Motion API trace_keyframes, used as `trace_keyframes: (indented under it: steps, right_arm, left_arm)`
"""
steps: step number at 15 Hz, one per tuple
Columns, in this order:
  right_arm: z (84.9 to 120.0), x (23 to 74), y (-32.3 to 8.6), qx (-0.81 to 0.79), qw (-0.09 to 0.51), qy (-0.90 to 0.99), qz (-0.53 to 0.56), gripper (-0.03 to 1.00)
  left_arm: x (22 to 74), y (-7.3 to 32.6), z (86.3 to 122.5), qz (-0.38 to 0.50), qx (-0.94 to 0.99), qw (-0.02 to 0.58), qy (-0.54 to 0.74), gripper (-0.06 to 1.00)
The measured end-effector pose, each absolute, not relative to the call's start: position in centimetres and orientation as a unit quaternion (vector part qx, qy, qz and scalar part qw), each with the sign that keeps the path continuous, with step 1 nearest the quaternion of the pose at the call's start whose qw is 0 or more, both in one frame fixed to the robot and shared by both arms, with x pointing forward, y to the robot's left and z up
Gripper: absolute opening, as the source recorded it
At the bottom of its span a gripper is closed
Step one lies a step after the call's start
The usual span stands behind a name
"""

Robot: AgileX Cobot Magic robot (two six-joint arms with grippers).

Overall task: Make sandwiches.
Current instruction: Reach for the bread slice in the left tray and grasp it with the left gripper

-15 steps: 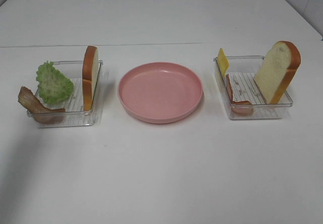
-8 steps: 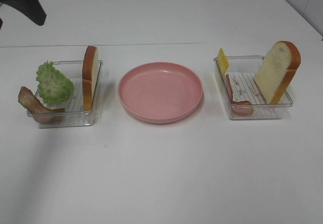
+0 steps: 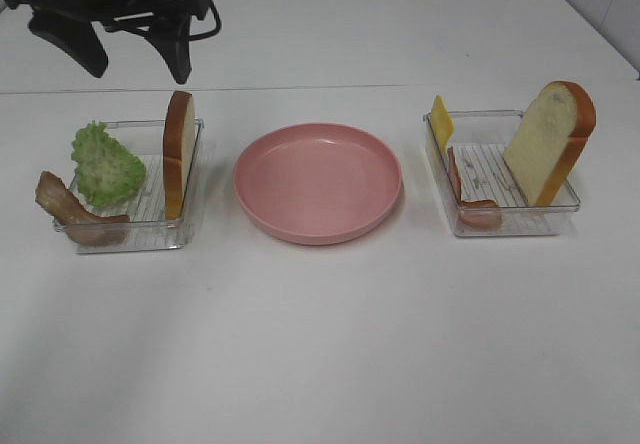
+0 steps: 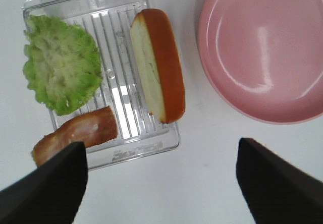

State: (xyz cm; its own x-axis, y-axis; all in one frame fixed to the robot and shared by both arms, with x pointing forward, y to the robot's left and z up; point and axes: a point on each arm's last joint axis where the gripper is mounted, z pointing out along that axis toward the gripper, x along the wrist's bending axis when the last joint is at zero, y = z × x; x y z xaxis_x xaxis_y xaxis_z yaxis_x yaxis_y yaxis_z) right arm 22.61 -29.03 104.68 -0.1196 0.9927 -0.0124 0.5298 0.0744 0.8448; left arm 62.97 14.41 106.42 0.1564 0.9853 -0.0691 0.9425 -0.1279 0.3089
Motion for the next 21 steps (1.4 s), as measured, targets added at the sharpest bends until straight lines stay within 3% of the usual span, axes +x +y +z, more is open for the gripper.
trace_keyframes:
  steps: [12,14,17,18,21]
  right_arm:
    - [104.7,22.6,-29.0,0.579,0.324,0.657,0.357,0.81]
    - [104.7,22.6,-29.0,0.579,0.324,0.657,0.357,0.81]
    - [104.7,22.6,-29.0,0.579,0.324,0.657,0.357,0.81]
    - [104.7,22.6,-29.0,0.579,0.324,0.657,0.357,0.81]
    - [104.7,22.6,-29.0,0.579,0.324,0.657,0.357,0.81]
  left_arm:
    - [67.5,12.7,97.4,0.081,0.760,0.090,0.638,0.73]
    - [67.6,12.6,97.0,0.079,0.761,0.085,0.639,0.61]
    - [67.6,12.6,97.0,0.081,0.761,0.086,0.638,0.28]
    - [67.6,12.7,97.0,0.084,0.762,0.084,0.637,0.21]
    - [67.6,12.8,97.1,0.084,0.761,0.083,0.638,0.21]
